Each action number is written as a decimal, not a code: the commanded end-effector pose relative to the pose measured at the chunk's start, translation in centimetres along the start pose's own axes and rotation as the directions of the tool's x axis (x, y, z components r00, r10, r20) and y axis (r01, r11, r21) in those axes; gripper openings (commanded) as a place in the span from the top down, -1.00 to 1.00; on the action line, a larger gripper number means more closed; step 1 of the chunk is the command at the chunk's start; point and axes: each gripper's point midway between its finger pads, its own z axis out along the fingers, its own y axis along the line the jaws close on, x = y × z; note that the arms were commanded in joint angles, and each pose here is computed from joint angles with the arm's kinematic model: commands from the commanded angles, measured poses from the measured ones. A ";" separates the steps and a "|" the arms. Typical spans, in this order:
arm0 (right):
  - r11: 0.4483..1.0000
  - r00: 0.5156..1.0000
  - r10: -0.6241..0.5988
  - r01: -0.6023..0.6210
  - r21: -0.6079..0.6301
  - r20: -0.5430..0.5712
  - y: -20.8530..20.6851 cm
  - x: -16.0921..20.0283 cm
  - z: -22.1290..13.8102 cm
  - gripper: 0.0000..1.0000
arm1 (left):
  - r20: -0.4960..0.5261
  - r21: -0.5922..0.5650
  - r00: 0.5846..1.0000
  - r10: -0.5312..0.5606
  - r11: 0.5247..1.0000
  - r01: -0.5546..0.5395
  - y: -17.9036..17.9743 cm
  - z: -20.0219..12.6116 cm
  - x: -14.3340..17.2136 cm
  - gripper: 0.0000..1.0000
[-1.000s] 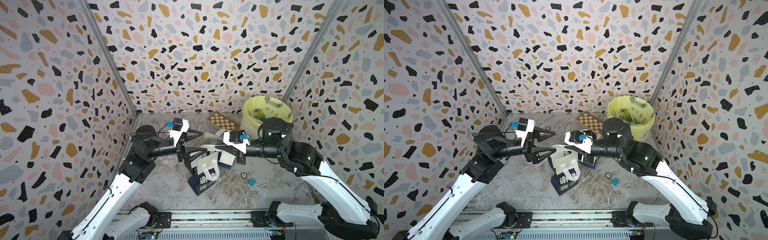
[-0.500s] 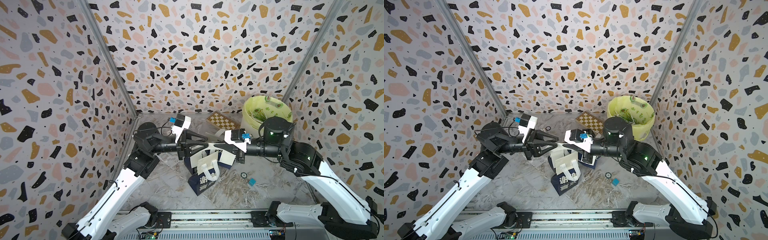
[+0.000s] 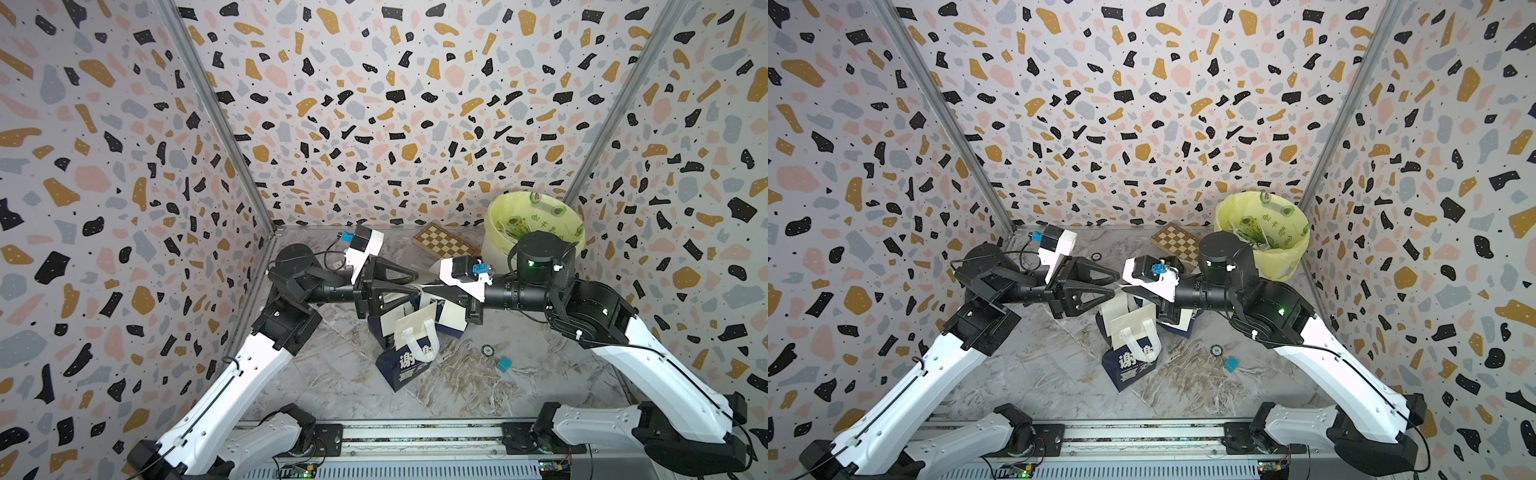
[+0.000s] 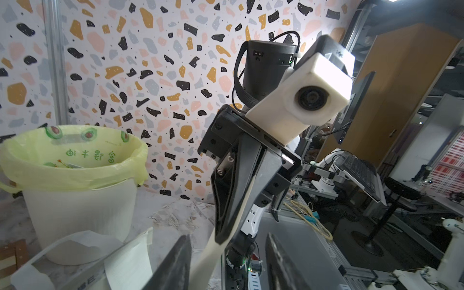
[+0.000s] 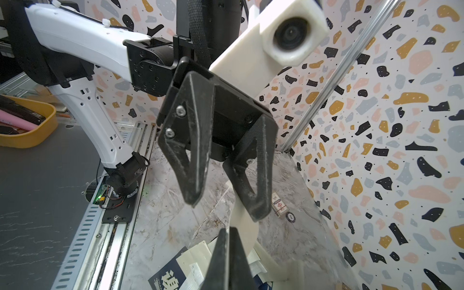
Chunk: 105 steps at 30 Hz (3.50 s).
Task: Shred takeout receipts and throw away
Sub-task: Shred the takeout receipt, then place the takeout receipt in the trash bin.
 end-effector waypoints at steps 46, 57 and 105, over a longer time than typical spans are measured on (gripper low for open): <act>0.845 0.849 -0.522 0.528 0.086 -0.084 4.4 -1.7 1.0 1.00 | 0.037 -0.094 0.990 -0.138 0.985 0.141 0.9 -0.3 -0.1 1.00; 0.641 0.642 -0.764 0.767 0.037 -0.057 8.6 -2.7 1.1 1.00 | 0.050 -0.361 0.978 -0.200 0.910 0.205 6.0 -1.5 2.0 1.00; 0.383 0.635 0.562 -0.767 0.515 0.529 -20.3 7.4 -9.0 1.00 | 0.619 -0.436 0.781 0.076 0.861 0.262 8.3 -5.9 -6.0 1.00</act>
